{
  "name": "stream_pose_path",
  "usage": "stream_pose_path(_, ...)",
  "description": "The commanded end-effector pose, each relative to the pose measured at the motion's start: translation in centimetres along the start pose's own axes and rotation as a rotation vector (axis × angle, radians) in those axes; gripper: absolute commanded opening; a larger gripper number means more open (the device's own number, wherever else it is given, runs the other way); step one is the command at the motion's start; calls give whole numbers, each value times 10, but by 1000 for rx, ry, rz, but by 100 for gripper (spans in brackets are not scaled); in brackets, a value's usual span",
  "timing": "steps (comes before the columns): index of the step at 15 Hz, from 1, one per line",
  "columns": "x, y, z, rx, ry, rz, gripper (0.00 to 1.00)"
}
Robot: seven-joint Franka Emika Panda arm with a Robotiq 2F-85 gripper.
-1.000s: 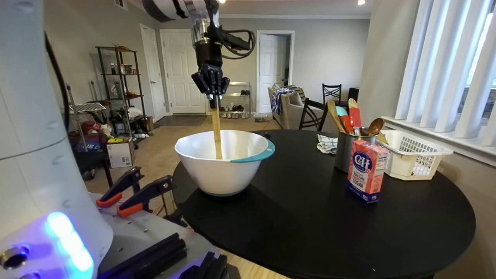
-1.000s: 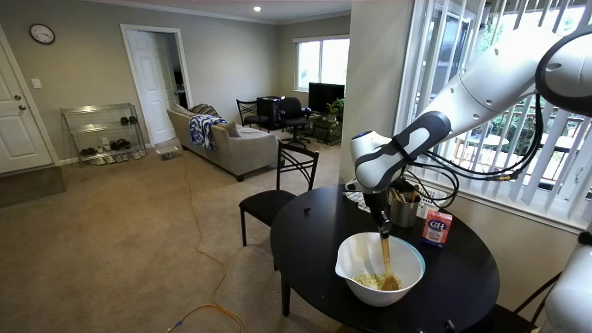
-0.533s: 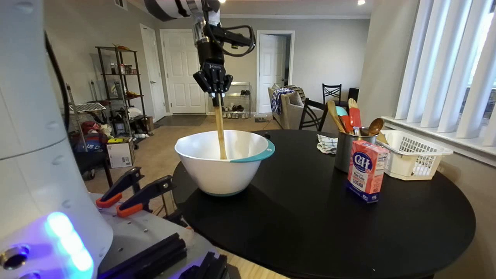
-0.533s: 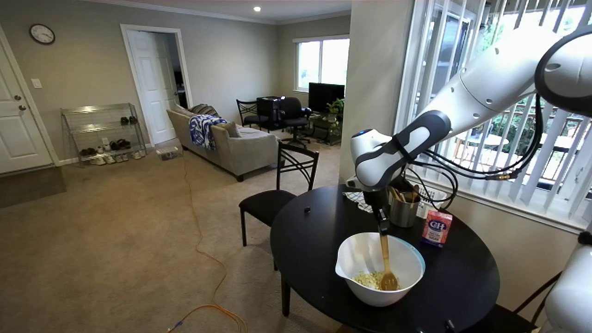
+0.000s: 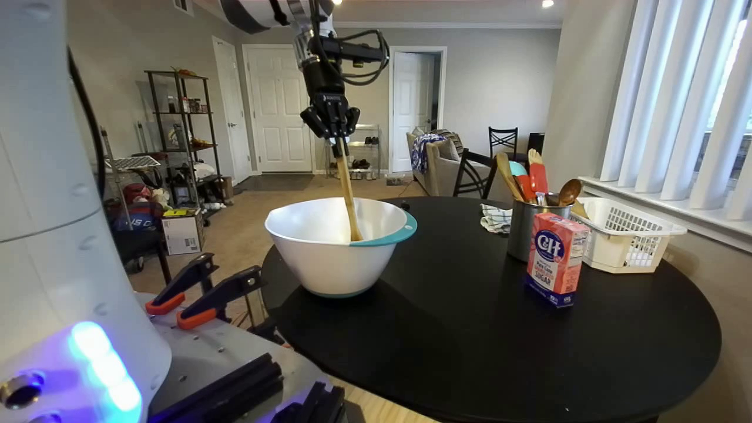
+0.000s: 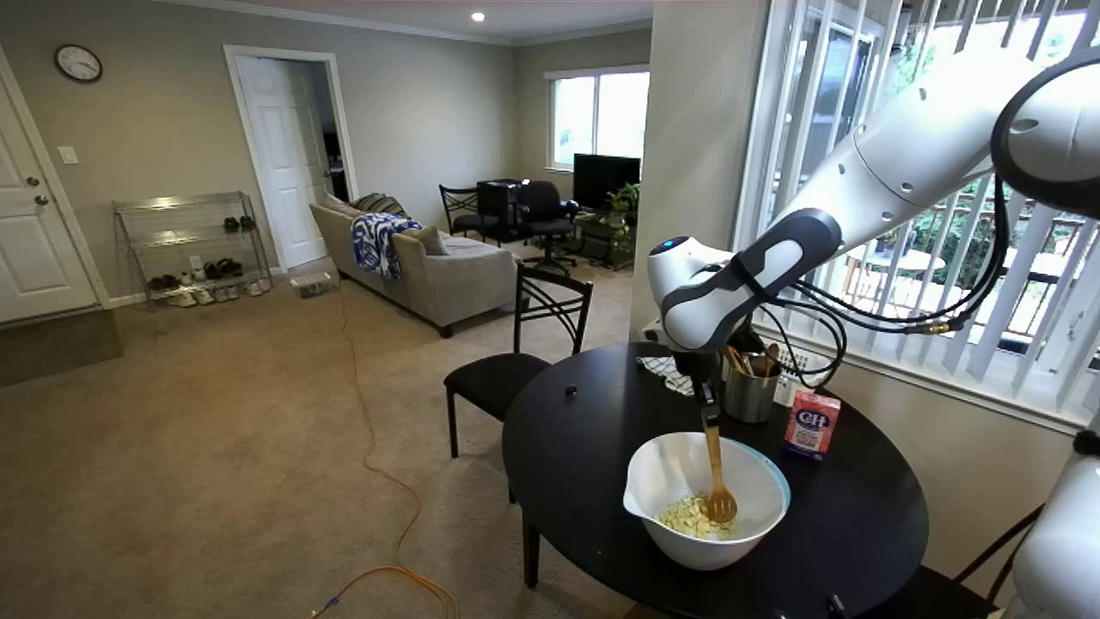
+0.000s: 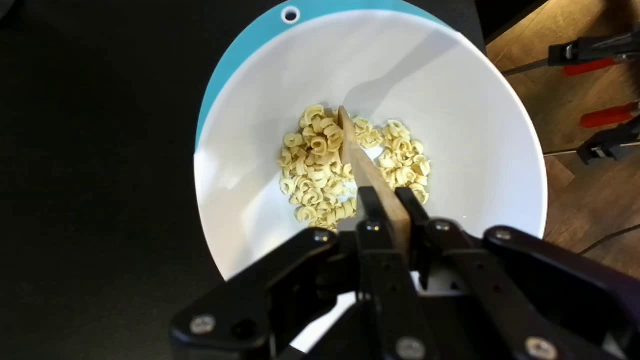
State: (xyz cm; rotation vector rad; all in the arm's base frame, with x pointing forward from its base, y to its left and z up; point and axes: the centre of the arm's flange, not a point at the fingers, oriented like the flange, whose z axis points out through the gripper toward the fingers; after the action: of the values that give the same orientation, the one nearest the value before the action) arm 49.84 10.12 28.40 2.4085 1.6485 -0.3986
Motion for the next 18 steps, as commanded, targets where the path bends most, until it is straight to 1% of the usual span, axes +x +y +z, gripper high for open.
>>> stream_pose_path(1, 8, 7, 6, -54, -6, 12, 3)
stream_pose_path(8, 19, 7, -6, -75, 113, -38, 3)
stream_pose_path(10, 19, 4, -10, -63, 143, -48, 3)
stream_pose_path(15, 18, 0, -11, 31, 205, -85, 3)
stream_pose_path(18, 14, 0, -9, 62, 216, -104, 3)
